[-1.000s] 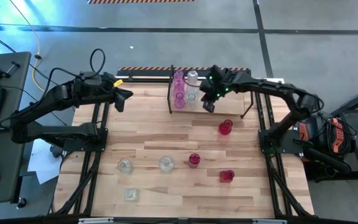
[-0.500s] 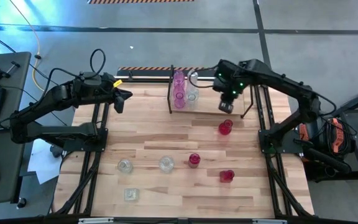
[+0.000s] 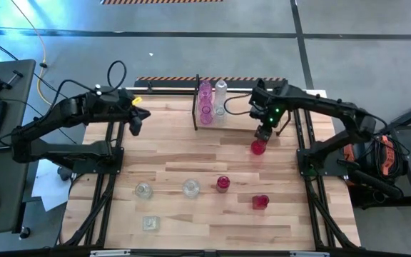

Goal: Sort vases onto shelf
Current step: Put the red vase on the shelf

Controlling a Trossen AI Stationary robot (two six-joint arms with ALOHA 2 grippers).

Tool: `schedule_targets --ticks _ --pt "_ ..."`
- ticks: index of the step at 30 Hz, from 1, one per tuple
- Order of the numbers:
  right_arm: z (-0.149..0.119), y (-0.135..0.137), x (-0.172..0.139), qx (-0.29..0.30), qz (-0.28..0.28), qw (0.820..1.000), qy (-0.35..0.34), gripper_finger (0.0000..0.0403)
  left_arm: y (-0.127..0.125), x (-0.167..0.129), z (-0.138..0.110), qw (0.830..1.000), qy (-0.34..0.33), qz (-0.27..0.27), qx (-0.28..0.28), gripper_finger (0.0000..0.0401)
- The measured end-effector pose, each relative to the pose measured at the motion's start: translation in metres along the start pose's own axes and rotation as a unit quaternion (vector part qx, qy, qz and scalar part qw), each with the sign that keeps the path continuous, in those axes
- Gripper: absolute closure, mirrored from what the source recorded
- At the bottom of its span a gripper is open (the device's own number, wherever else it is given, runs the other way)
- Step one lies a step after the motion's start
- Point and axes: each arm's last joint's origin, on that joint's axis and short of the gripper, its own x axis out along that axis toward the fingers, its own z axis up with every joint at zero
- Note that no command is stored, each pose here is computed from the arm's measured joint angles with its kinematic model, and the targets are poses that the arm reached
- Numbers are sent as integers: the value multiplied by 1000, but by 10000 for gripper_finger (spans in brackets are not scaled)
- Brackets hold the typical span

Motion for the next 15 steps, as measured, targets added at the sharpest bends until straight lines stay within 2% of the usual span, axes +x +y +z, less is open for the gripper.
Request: schedule_targets --ticks 7,15 --pt "-16 -5 28 7 4 1000 -1 243 -1 0 -1 1000 3 -1 2 366" --pt "-21 -10 55 16 6 1000 -8 243 -1 0 -1 1000 3 0 -4 366"
